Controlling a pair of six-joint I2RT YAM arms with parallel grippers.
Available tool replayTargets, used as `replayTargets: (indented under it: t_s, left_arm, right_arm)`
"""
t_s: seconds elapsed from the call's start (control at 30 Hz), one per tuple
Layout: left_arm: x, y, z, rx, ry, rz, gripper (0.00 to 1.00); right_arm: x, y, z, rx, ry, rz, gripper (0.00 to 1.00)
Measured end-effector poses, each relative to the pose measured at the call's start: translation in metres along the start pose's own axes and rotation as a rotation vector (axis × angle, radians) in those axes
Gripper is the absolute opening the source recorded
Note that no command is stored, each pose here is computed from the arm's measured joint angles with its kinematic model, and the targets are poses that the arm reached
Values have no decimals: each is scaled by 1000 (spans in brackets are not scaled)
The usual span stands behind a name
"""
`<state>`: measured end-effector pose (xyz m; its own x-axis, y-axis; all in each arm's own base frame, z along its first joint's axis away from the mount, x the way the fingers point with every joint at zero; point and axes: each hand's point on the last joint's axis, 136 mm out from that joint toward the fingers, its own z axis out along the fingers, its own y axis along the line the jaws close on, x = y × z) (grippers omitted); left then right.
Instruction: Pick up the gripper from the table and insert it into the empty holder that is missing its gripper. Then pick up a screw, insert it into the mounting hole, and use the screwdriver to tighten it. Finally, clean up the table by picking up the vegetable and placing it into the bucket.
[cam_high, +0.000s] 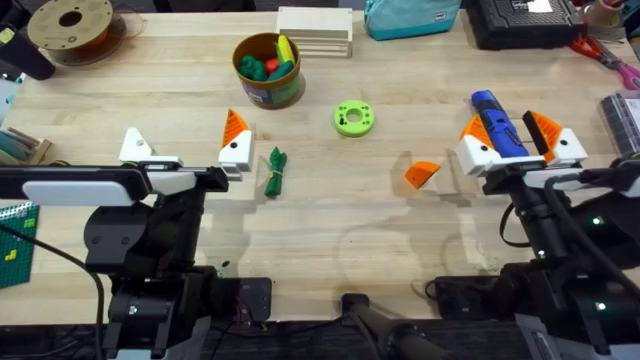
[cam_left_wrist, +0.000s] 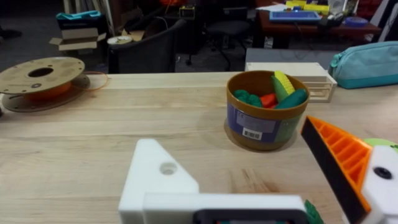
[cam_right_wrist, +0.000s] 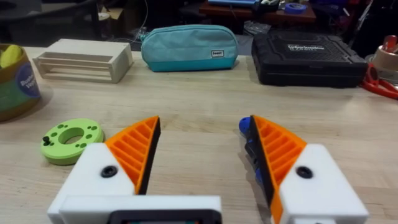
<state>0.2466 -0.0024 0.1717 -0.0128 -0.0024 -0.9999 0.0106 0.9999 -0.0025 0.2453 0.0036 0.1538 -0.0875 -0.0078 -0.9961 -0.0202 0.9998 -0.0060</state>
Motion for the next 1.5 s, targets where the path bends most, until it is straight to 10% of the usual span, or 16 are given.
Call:
replayTargets:
  t_s: [0.5,0.73,1.0,1.2,1.43,1.5]
  left_arm:
    - [-23,-4,-10,22,91,1,987]
    - [-72,-14,-32,90,334,44,987]
    - [-85,-30,-32,198,656,35,987]
    - [-51,-51,-13,316,866,-52,987]
    - [-23,-68,-2,400,999,-111,39]
    - [-19,-77,-3,440,1020,-99,11]
  right_arm:
    - [1,0,-15,7,153,53,851]
    - [-72,0,-58,19,315,117,851]
    - [-111,0,-75,30,504,125,852]
    - [-114,0,-74,32,521,129,852]
    - [-114,0,-74,33,521,132,852]
    - [-114,0,-74,33,521,132,851]
